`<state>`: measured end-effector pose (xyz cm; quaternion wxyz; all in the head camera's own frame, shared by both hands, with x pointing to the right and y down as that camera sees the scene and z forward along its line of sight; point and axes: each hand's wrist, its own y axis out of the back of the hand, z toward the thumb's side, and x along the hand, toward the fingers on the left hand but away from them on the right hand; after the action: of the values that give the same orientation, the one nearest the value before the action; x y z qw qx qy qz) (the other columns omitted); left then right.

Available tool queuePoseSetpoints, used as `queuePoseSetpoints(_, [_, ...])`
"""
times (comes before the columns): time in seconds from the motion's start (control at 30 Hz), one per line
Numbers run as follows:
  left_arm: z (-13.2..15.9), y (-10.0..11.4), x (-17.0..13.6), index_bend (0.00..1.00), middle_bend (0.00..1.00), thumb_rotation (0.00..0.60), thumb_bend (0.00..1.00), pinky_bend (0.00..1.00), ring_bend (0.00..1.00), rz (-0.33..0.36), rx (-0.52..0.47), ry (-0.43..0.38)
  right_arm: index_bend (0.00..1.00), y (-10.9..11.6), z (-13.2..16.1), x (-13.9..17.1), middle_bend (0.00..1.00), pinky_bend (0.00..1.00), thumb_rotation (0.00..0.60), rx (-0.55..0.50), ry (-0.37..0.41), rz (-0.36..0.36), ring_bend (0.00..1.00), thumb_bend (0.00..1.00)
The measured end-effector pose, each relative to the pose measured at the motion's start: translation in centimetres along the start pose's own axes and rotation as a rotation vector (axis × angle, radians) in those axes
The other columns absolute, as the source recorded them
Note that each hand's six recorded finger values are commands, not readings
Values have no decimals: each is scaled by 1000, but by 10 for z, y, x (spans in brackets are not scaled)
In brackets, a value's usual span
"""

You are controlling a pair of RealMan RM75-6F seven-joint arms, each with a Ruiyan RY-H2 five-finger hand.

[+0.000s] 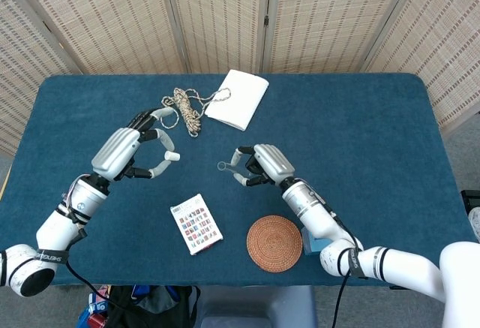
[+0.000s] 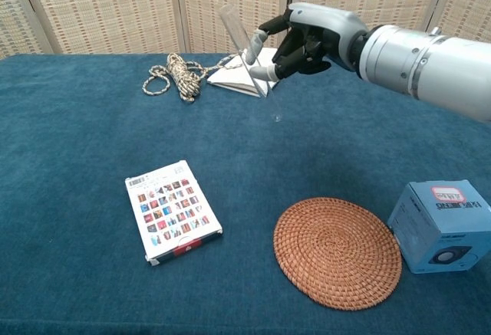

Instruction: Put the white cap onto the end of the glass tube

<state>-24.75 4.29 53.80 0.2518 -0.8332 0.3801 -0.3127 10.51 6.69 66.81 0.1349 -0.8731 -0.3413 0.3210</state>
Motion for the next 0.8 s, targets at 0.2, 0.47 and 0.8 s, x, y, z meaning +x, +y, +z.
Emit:
queuePoseSetpoints(0.2, [13,-12,7,574,44,600,438,0,0,-2,66,-38,948,-8,13,-5,1000,1000,600,-23,7,25,1000,531])
queuePoseSetpoints(0.47, [23,-23,14,580,44,600,438,0,0,-11,122,-63,957,-12,20,-9,1000,1000,600,-21,7,29,1000,536])
queuePoseSetpoints(0.8, [29,-33,19,581,44,600,438,0,0,-39,156,-68,957,-15,21,-13,1000,1000,600,-7,1,26,1000,537])
